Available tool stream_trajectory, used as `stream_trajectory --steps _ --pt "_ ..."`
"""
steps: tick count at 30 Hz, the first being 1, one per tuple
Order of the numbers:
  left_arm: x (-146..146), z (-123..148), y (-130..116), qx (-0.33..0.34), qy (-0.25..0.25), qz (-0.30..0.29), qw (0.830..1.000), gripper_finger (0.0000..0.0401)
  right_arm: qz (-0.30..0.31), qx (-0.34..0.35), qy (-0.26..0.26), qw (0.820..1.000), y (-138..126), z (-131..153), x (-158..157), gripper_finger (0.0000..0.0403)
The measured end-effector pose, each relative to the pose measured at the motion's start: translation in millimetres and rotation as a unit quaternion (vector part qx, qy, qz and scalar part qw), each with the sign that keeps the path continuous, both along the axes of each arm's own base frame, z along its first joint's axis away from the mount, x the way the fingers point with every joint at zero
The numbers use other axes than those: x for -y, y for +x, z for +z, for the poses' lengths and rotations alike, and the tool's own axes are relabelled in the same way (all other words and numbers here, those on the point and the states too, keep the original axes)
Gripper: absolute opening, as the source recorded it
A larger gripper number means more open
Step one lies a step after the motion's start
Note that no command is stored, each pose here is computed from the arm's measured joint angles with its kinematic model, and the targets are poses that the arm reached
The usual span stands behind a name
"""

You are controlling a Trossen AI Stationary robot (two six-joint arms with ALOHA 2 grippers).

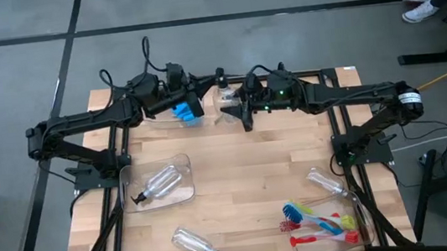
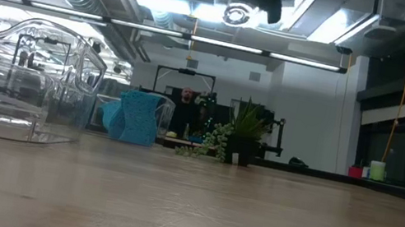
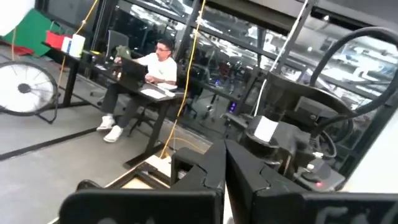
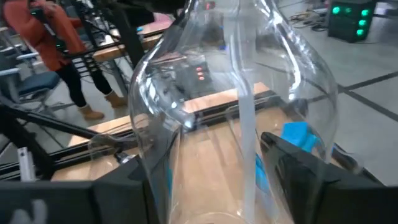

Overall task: Pick & Place Kitchen Sink Supplies
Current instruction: Put the transparent soap dispenser into the middle transparent bin

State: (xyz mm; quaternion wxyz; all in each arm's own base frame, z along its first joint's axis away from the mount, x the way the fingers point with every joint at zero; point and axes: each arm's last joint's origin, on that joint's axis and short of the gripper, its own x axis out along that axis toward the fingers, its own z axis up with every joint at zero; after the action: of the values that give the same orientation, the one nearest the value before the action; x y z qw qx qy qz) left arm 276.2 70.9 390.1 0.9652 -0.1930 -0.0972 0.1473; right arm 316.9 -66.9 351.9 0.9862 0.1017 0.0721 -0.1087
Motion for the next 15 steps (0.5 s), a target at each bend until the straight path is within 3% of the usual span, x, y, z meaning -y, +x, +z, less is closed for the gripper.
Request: stream_trajectory --steps 7,15 --pt "8 -2 3 -0.006 -0.006 -0.039 0.999 0.0002 -0.067 -0.026 0.005 0.997 -4 -6 14 0.0216" --pt "8 -2 1 -0.011 -0.001 -0.013 1.000 0.0001 -0.054 -0.020 0.006 0.998 -4 -4 15 0.0216"
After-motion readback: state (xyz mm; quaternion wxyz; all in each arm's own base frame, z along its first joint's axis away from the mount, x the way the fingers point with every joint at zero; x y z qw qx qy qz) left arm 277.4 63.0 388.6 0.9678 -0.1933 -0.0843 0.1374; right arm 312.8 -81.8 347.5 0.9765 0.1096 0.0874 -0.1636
